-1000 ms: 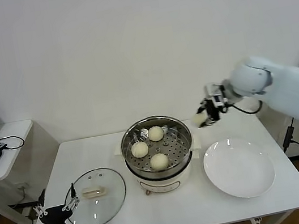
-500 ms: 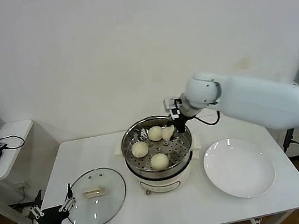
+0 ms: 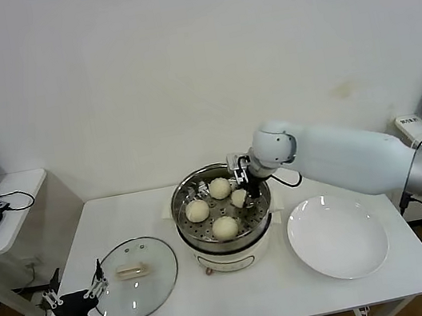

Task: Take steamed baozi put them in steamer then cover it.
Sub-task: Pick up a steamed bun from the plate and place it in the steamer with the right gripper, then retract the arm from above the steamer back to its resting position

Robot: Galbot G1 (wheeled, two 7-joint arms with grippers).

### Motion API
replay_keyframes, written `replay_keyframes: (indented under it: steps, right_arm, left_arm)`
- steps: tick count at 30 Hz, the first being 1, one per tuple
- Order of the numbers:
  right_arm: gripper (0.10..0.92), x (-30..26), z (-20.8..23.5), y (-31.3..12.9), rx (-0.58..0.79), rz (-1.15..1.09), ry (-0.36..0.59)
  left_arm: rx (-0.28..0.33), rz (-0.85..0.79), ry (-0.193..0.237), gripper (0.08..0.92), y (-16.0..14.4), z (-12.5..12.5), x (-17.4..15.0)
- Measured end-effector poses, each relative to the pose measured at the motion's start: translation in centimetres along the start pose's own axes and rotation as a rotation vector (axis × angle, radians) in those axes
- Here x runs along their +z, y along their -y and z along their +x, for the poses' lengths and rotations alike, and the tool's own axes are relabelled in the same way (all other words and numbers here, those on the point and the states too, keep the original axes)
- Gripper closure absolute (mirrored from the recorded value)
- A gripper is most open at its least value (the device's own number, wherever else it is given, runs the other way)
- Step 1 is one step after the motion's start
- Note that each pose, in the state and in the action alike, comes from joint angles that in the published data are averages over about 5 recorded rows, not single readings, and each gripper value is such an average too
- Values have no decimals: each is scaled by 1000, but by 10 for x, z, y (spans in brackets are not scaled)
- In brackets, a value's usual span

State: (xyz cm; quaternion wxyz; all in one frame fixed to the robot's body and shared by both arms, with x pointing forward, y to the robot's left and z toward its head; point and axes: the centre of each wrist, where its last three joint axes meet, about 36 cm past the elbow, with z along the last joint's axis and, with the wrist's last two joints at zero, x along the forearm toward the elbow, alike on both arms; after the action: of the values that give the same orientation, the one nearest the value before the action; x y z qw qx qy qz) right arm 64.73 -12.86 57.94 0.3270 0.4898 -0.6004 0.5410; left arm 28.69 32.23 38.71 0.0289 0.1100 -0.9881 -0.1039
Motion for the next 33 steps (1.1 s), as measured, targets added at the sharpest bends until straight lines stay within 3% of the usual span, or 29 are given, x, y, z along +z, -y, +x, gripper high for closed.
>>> replay_keyframes:
  steps: [8, 16, 23, 33]
  right_arm:
    - [230, 5, 14, 2, 23, -14, 21]
    - [200, 21, 52, -4, 78, -65, 110]
    - [200, 56, 61, -40, 220, -171, 295]
    - [200, 104, 19, -125, 508, -367, 657]
  left_arm:
    - [-3, -3, -1, 177, -2, 0, 0]
    - [-4, 0, 6, 177, -1, -1, -2]
    - [-3, 2, 7, 177, 0, -1, -2]
    - [2, -1, 4, 177, 5, 0, 5]
